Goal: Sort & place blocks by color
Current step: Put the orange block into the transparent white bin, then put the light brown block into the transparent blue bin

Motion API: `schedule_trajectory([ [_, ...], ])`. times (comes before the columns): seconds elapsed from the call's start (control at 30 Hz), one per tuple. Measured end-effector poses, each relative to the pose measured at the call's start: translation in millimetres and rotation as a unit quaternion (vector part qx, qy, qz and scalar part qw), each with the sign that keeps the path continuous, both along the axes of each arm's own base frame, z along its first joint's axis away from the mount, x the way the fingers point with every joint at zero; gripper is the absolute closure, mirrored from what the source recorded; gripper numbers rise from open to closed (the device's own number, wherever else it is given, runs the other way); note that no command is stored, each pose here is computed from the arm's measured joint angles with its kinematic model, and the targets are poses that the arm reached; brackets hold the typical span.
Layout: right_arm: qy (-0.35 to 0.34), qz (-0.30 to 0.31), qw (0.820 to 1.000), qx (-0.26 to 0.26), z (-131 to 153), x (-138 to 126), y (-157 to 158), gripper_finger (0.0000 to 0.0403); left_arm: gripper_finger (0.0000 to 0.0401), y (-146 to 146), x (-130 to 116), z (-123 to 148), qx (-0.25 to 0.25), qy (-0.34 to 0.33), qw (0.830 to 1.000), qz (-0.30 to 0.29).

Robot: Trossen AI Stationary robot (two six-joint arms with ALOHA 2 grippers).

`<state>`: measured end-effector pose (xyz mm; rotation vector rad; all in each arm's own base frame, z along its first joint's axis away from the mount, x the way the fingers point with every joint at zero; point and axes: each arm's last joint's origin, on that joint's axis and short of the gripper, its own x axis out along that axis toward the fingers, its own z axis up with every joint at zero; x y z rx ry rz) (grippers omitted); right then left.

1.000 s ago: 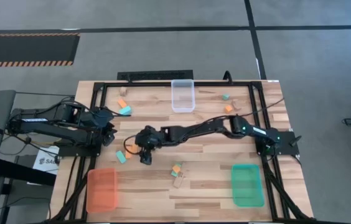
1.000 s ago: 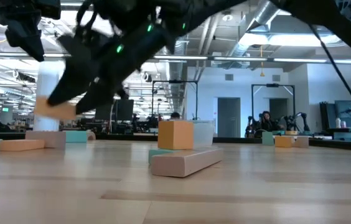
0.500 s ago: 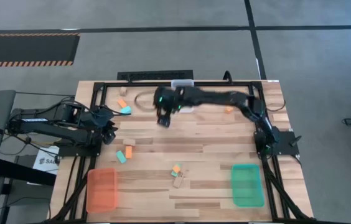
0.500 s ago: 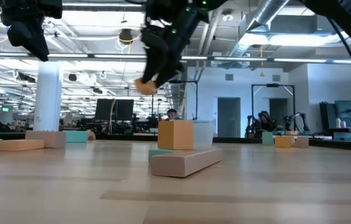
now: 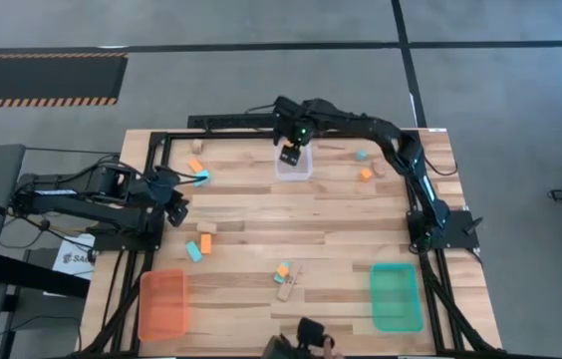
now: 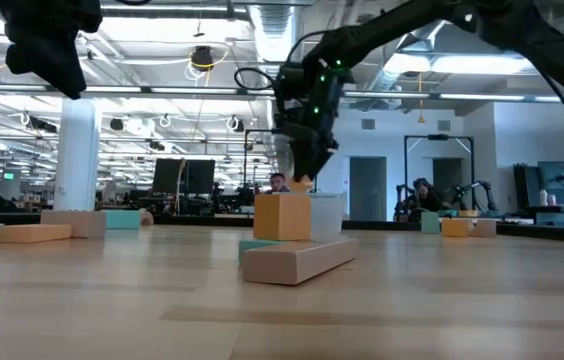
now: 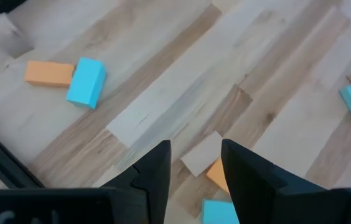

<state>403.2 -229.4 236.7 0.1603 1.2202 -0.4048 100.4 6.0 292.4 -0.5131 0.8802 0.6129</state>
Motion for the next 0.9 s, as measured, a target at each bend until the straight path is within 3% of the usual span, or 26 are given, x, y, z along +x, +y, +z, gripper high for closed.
schedule_trajectory([
  [0.47, 0.029, 0.068, 0.997, -0.006, -9, -9, -17, 0.0019, 0.0271, 4, 0, 1, 0.019, -0.028, 0.995, 0.099],
  [0.9, 0.026, 0.037, 0.999, -0.002, 8, -21, -18, 0.0032, 0.0271, 7, 0, 3, 0.059, -0.045, 0.986, 0.149],
])
